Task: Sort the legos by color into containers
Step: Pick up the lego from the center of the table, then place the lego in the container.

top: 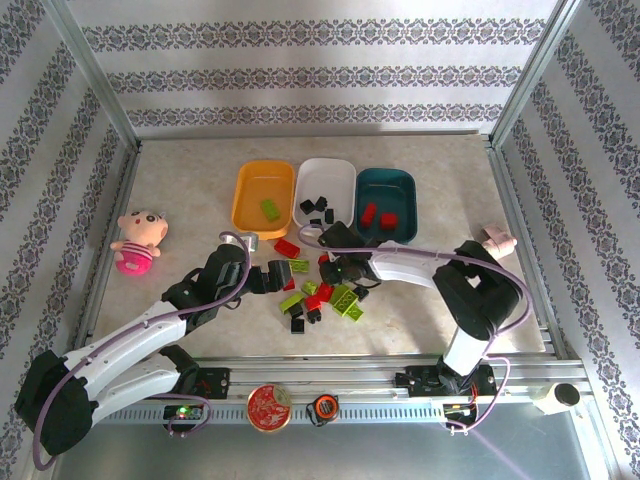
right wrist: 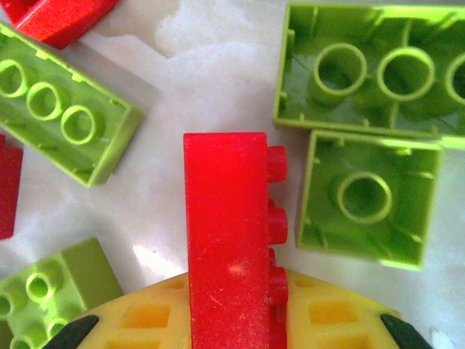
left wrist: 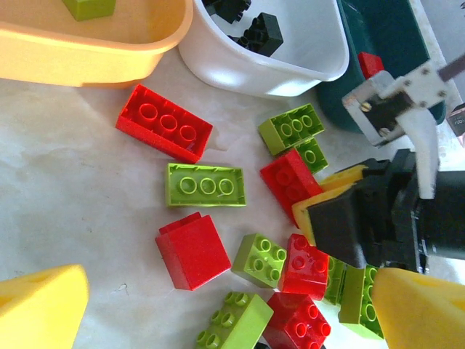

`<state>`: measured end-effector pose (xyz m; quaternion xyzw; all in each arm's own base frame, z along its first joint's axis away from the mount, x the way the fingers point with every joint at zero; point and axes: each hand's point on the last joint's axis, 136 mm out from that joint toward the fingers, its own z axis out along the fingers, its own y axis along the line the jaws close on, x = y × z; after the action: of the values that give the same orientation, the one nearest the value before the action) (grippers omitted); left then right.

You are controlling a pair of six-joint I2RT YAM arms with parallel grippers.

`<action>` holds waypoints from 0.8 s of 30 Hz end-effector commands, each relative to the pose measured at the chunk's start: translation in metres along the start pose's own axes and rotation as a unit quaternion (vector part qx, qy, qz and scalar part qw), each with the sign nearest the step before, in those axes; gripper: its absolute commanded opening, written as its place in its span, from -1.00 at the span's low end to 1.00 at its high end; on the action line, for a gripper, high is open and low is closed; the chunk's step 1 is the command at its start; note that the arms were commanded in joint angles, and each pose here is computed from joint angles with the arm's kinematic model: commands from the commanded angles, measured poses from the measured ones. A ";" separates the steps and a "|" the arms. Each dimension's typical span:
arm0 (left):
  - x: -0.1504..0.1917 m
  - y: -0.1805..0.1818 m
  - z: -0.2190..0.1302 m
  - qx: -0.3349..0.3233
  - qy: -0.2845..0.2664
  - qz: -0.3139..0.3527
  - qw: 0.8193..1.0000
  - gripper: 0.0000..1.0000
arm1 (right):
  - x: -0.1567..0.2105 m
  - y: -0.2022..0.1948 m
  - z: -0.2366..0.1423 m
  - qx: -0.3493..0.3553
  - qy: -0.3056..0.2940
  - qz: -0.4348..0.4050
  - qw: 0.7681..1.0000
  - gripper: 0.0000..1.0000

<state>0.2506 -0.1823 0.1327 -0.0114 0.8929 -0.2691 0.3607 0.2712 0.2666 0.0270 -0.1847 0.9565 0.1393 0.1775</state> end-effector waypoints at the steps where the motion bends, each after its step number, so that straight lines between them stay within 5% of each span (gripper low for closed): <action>1: 0.003 0.004 -0.002 -0.014 0.003 0.017 1.000 0.99 | 0.000 0.009 -0.020 -0.018 -0.023 -0.008 1.000 -0.62; 12: -0.001 0.002 -0.001 -0.008 -0.008 0.019 1.000 0.99 | -0.014 0.003 -0.079 -0.080 -0.089 0.037 0.992 -0.62; 18: 0.003 0.004 0.001 -0.009 -0.002 0.021 1.000 0.99 | -0.062 -0.077 -0.096 -0.002 -0.150 0.127 0.980 -0.61; 24: 0.008 0.008 0.002 -0.018 0.008 0.029 0.999 0.99 | -0.098 -0.142 -0.077 0.065 -0.142 0.184 0.970 -0.59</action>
<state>0.2515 -0.1785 0.1298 -0.0064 0.8948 -0.2554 0.3661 0.3699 0.1548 0.1054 0.0106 0.9448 0.1578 0.2869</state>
